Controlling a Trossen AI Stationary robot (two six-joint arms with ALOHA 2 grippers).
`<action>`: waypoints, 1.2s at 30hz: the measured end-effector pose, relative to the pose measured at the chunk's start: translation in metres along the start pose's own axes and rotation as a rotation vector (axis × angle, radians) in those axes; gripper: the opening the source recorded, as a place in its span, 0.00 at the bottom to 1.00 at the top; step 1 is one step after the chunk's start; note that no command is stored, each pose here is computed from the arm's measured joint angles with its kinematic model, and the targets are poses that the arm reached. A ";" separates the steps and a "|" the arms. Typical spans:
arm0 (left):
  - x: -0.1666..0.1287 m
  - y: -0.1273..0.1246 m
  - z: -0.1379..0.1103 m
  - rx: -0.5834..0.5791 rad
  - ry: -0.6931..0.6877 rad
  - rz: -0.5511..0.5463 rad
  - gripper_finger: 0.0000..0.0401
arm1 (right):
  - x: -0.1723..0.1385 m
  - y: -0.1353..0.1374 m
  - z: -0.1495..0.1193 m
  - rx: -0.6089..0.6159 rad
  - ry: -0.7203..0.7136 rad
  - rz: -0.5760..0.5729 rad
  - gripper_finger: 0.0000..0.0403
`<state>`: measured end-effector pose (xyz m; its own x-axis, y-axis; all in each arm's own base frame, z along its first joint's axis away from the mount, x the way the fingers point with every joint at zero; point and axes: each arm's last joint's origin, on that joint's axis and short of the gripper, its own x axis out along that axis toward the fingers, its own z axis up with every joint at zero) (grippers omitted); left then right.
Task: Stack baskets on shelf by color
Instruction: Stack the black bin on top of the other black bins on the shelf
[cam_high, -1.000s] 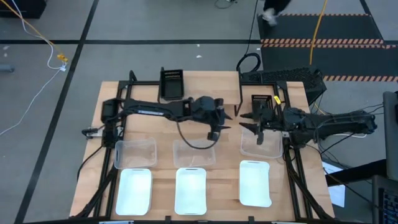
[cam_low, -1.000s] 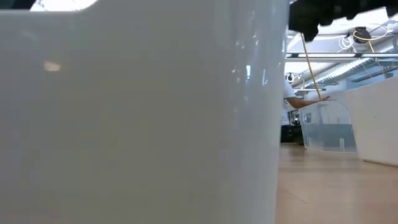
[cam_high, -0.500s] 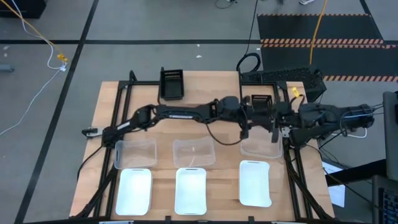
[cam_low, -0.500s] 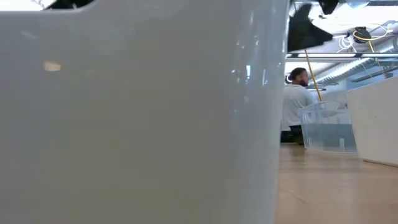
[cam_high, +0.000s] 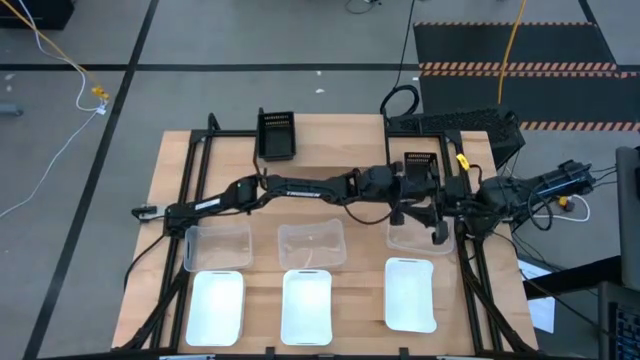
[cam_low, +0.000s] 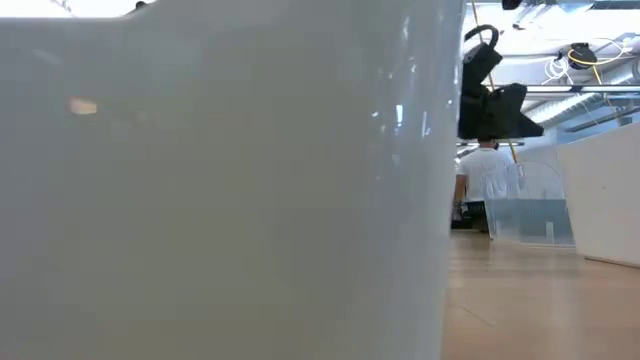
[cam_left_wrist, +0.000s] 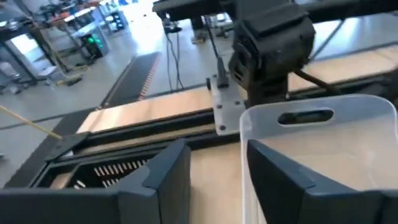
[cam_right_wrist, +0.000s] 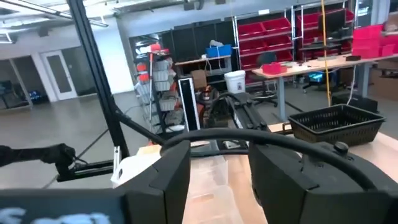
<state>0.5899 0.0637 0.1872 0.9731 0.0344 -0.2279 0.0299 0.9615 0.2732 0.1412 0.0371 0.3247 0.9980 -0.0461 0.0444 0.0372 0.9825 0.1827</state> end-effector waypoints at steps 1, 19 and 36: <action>0.000 -0.001 -0.001 0.010 0.023 -0.007 0.43 | 0.000 -0.001 -0.001 -0.008 0.007 -0.022 0.39; -0.088 0.006 0.068 0.121 0.457 -0.003 0.43 | -0.053 -0.033 0.010 -0.199 0.005 -0.555 0.39; -0.246 0.010 0.084 0.108 0.379 0.107 0.43 | -0.057 -0.048 -0.104 0.121 0.728 -0.725 0.39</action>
<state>0.3703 0.0423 0.3242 0.8194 0.2498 -0.5159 -0.0231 0.9137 0.4057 0.0880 0.0112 0.2117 0.5293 -0.4596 -0.7132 0.6767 0.7357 0.0282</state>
